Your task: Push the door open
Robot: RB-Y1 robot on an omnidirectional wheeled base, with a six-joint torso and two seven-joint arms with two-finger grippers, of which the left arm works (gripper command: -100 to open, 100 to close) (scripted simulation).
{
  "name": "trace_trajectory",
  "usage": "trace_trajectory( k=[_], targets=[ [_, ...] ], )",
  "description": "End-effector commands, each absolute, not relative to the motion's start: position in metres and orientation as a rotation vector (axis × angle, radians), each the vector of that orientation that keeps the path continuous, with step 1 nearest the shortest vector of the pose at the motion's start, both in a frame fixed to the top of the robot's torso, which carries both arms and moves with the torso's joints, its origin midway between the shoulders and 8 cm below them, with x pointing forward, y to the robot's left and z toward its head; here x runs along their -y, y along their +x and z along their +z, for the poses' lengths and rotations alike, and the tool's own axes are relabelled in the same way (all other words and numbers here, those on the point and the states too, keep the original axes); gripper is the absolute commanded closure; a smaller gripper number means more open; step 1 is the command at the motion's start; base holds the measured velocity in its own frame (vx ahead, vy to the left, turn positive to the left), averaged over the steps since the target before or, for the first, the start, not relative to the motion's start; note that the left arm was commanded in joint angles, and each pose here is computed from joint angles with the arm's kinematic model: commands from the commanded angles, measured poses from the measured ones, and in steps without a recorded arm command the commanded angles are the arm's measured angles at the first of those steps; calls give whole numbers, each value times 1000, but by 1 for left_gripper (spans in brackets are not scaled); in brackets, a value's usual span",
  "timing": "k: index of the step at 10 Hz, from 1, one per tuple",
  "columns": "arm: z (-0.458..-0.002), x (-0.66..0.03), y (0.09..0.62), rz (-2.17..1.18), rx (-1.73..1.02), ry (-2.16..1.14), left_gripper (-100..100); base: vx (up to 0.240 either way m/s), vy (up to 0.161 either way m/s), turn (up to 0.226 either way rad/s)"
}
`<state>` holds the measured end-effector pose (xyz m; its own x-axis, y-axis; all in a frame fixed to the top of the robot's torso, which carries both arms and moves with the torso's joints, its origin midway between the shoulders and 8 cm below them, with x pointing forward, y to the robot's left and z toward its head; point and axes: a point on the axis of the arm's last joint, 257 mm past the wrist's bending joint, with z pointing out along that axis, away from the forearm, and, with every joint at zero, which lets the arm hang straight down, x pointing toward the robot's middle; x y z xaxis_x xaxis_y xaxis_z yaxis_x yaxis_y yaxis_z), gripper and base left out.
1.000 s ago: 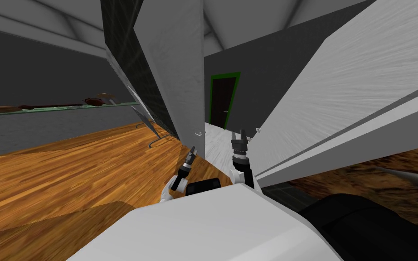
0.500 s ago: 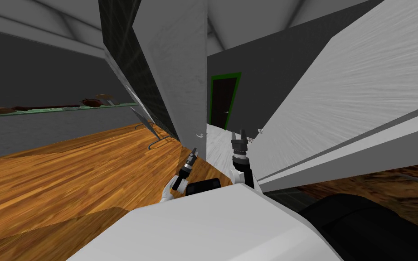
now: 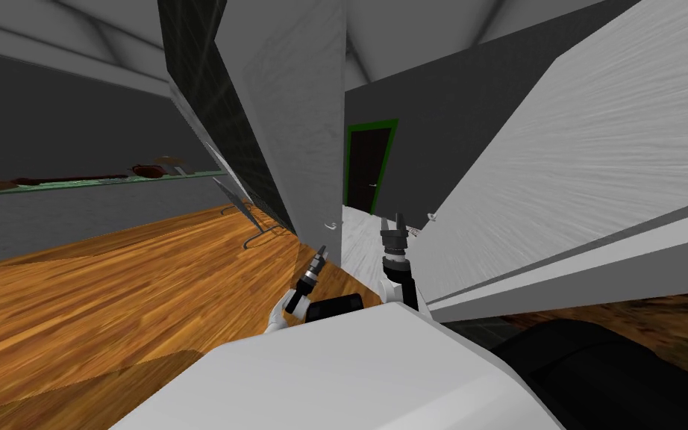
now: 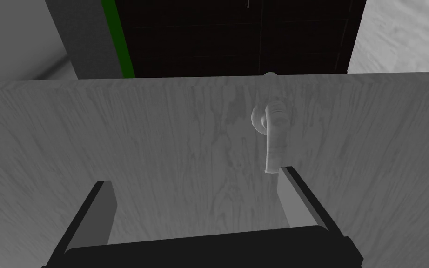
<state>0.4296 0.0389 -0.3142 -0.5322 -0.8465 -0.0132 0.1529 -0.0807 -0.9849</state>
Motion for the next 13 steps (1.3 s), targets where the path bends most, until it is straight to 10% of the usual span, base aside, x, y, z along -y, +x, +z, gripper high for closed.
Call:
trace_trajectory(
  k=[1, 13],
  targets=[
    [-324, -35, 427, -1713, -1477, -787, -100, 137, 91, -25],
    [-382, -15, 409, -1711, -1673, -788, -100, 126, 69, -16]
  ],
)
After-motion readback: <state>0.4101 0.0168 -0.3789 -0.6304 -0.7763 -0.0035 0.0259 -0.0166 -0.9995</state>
